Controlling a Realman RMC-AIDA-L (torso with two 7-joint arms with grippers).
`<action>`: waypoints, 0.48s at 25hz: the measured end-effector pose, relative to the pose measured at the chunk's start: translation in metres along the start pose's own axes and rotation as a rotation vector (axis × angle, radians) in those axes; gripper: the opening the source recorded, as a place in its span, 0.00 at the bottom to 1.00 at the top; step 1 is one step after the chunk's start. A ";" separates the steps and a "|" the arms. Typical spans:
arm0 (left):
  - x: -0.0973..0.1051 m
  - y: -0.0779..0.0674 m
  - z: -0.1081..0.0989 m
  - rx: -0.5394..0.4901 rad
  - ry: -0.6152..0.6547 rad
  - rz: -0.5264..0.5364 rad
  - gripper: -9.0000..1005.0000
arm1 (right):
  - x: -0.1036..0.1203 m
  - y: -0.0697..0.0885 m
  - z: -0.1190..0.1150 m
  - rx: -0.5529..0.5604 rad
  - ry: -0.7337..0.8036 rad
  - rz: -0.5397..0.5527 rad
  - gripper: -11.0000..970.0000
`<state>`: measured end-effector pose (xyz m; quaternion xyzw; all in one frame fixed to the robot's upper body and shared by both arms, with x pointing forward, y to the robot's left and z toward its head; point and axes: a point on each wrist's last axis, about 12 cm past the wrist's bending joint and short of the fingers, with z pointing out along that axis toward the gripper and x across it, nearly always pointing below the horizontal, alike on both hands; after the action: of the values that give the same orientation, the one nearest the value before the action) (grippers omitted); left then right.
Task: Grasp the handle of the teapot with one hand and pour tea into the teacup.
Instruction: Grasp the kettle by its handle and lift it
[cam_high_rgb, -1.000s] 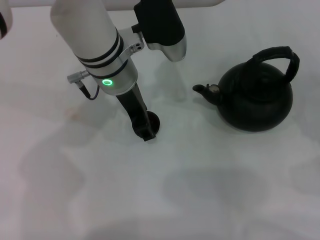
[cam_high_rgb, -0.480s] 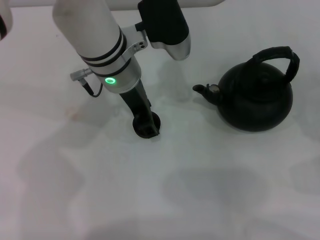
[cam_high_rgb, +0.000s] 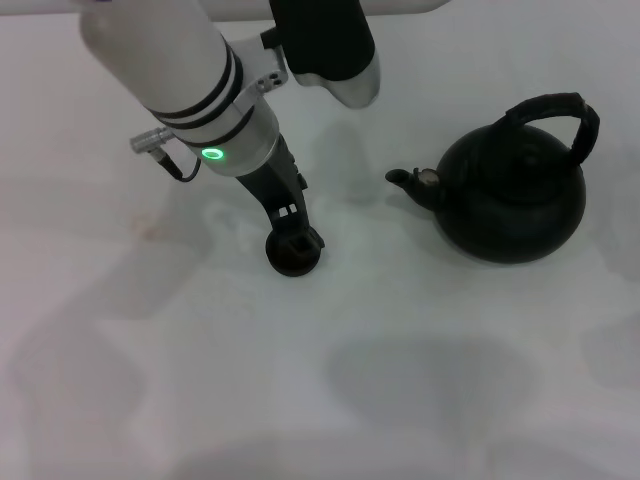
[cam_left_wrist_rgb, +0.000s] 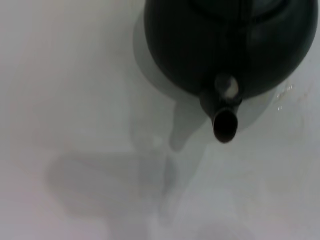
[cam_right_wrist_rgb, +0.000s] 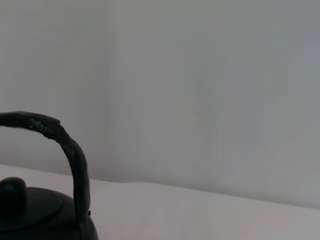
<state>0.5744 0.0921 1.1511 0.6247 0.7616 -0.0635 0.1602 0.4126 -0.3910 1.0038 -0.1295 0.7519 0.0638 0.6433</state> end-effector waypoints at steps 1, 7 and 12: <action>0.000 -0.001 -0.002 -0.004 -0.010 0.000 0.75 | 0.000 0.000 0.000 0.000 0.000 0.000 0.87; 0.012 -0.014 -0.023 -0.070 -0.157 -0.023 0.75 | -0.003 -0.007 -0.003 0.003 -0.004 0.004 0.87; 0.041 -0.014 -0.043 -0.170 -0.281 -0.106 0.75 | -0.009 -0.018 -0.008 0.005 -0.020 0.012 0.87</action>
<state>0.5472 0.1402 1.1774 0.5527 0.7663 -0.0941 0.3138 0.4118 -0.4096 1.0153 -0.1226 0.7463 0.0672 0.6508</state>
